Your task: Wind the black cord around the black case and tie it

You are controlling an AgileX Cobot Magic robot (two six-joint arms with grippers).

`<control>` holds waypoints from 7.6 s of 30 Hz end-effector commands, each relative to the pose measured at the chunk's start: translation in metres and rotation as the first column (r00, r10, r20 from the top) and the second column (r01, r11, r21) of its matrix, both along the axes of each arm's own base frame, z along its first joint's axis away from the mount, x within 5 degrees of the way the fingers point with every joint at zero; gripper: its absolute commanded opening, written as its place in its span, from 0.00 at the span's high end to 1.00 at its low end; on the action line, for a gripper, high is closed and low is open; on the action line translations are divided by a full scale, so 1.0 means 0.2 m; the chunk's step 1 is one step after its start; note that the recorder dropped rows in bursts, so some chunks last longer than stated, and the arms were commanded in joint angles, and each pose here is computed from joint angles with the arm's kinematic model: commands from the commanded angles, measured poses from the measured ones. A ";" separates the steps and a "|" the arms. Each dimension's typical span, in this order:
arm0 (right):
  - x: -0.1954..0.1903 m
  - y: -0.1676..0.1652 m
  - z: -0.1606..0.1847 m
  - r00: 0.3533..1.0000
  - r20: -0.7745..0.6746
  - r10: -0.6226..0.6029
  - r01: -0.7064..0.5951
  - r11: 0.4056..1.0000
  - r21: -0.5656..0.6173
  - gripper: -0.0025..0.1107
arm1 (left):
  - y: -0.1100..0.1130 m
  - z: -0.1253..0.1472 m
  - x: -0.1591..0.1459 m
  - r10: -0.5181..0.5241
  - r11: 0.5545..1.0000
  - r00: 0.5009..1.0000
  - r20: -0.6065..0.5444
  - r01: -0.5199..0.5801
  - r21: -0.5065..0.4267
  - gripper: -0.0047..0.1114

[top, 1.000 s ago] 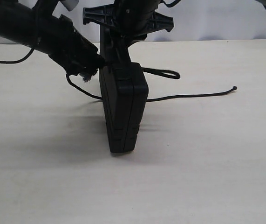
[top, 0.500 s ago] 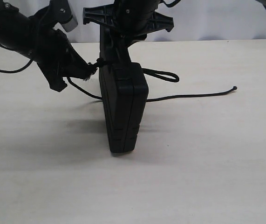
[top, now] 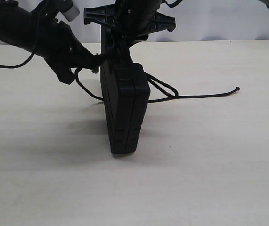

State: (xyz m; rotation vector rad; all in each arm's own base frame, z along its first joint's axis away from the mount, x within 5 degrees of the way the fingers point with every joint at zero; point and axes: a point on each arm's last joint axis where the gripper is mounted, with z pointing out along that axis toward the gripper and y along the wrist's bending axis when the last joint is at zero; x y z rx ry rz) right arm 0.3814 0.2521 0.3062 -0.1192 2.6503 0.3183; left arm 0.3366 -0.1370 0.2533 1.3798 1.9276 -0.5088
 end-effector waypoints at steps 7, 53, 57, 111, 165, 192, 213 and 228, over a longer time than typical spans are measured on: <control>-0.01 0.01 -0.04 0.999 -0.040 -0.001 0.000 1.000 -0.017 0.94 | -0.03 0.02 0.00 -0.015 0.997 1.000 0.021 0.016 -0.071 0.96; -0.01 0.01 -0.04 0.999 -0.040 -0.001 0.000 1.000 -0.017 0.94 | -0.05 0.00 -0.02 -0.018 0.998 0.999 0.045 0.016 0.056 0.59; -0.01 0.01 -0.04 0.999 -0.040 -0.001 0.000 1.000 -0.017 0.94 | 0.15 0.18 -0.05 0.246 0.966 0.966 -0.085 -0.251 -0.058 0.78; -0.01 0.01 -0.04 0.999 -0.040 -0.001 0.000 1.000 -0.017 0.94 | 0.58 0.65 -1.35 0.790 0.592 0.458 0.407 -0.396 -0.702 0.96; -0.01 0.01 -0.04 0.999 -0.040 -0.001 0.000 1.000 -0.017 0.94 | 0.70 -0.29 -1.40 0.928 0.373 0.300 0.223 -0.748 -0.549 0.96; -0.01 0.01 -0.04 0.999 -0.040 -0.001 0.000 1.000 -0.017 0.94 | 0.70 -0.34 -1.41 0.920 0.393 0.340 0.196 -0.793 -0.465 0.96; 0.02 0.00 -0.03 1.000 0.009 0.001 -0.001 0.999 -0.032 0.94 | 0.70 -0.34 -1.41 0.920 0.393 0.340 0.196 -0.793 -0.465 0.96; -0.05 0.20 -0.20 0.998 -0.032 -0.049 0.047 0.997 -0.059 0.94 | 0.70 -0.34 -1.41 0.920 0.392 0.341 0.195 -0.795 -0.462 0.96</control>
